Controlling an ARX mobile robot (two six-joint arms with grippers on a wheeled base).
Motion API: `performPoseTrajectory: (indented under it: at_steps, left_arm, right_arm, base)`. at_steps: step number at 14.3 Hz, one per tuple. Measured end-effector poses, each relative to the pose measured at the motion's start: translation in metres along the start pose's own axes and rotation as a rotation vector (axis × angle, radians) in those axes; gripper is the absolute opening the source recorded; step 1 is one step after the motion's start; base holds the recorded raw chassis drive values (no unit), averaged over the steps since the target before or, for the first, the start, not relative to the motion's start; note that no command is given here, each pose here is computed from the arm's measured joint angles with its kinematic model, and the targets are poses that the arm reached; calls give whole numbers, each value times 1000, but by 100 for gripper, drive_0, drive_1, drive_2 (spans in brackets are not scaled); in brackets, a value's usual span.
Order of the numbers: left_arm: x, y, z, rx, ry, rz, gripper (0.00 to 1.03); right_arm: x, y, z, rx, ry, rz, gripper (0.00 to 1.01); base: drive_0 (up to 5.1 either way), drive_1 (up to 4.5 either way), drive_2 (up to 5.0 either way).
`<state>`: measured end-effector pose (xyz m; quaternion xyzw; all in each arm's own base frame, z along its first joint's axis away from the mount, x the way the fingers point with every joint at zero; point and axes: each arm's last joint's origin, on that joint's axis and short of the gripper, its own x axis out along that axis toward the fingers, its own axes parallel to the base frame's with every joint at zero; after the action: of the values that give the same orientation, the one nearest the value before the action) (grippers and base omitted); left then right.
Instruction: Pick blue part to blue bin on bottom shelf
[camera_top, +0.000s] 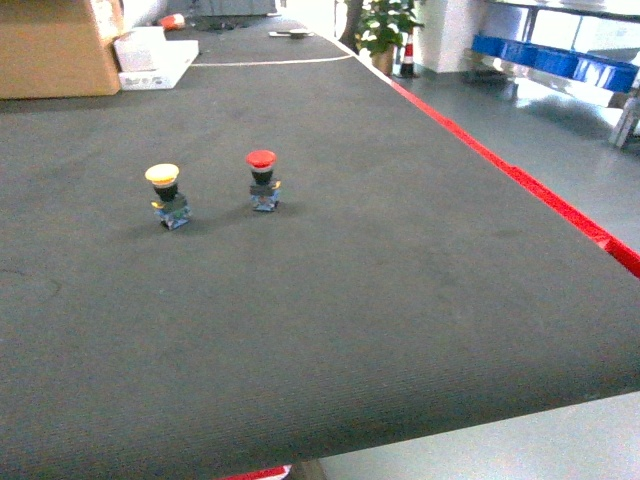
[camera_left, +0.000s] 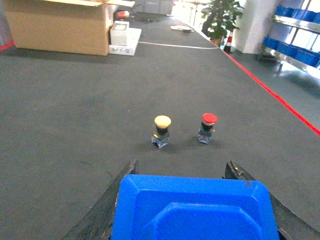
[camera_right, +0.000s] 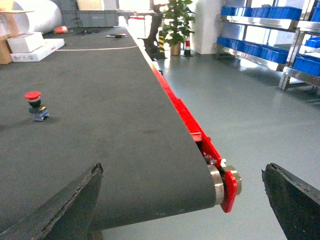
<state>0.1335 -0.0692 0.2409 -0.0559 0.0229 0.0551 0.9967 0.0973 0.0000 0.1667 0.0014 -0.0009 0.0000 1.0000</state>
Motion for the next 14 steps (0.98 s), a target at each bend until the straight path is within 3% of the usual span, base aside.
performPoseTrajectory:
  at_steps: [14]
  left_arm:
    - [0,0,0,0,0,0,44]
  right_arm:
    - [0,0,0,0,0,0,98]
  base:
    - [-158,-158,-158]
